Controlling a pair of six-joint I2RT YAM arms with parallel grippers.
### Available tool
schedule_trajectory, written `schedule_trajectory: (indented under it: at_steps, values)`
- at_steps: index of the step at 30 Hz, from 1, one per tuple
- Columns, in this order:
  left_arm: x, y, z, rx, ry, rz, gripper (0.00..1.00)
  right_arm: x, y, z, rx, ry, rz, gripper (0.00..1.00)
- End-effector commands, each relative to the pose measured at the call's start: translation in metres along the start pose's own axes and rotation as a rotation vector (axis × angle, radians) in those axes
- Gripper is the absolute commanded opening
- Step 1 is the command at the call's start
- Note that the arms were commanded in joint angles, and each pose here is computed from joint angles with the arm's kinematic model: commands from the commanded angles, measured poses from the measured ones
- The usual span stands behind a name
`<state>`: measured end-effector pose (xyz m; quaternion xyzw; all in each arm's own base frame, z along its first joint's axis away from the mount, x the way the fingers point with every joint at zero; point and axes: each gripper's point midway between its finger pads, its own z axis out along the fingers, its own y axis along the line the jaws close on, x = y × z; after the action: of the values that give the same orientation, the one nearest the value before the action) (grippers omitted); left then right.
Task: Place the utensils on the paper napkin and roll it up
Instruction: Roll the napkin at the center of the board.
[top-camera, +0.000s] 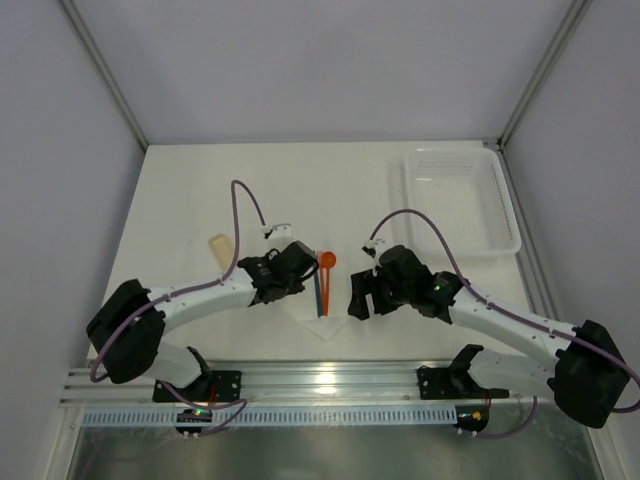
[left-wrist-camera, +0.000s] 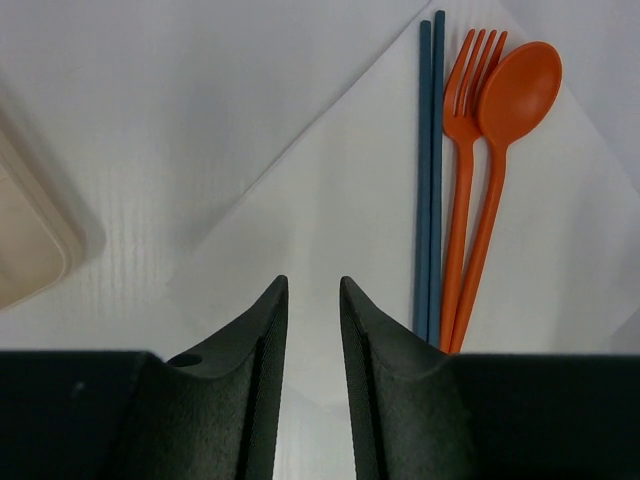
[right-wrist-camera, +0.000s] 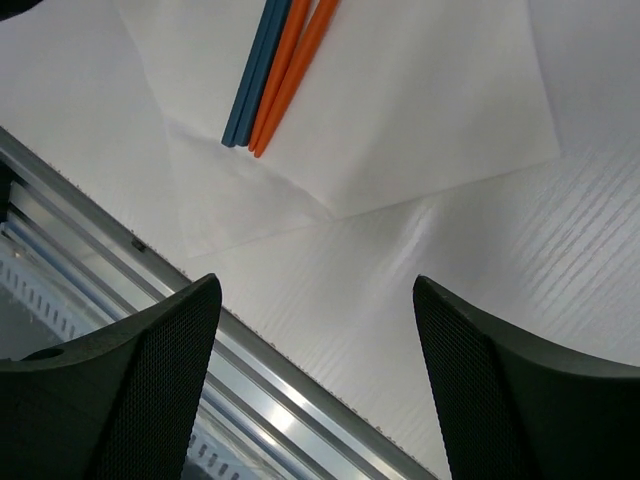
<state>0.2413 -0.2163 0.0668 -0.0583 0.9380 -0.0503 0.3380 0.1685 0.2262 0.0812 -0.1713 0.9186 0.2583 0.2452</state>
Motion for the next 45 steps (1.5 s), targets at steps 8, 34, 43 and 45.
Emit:
schedule_trajectory:
  at_steps: [8, 34, 43, 45]
  values:
    - [-0.006, -0.025, 0.024, 0.086, 0.009, -0.064, 0.2, -0.013, 0.022, -0.006, -0.078, -0.117, -0.125, 0.73]
    - [-0.039, -0.06, 0.055, 0.271, 0.072, -0.139, 0.0, -0.024, 0.037, 0.008, -0.134, -0.102, -0.174, 0.77]
    - [-0.032, -0.053, 0.064, 0.254, 0.093, -0.161, 0.0, -0.026, 0.04, 0.008, -0.143, -0.098, -0.187, 0.8]
    - [-0.03, -0.054, 0.065, 0.255, 0.101, -0.164, 0.0, -0.025, 0.041, 0.009, -0.155, -0.091, -0.194, 0.82]
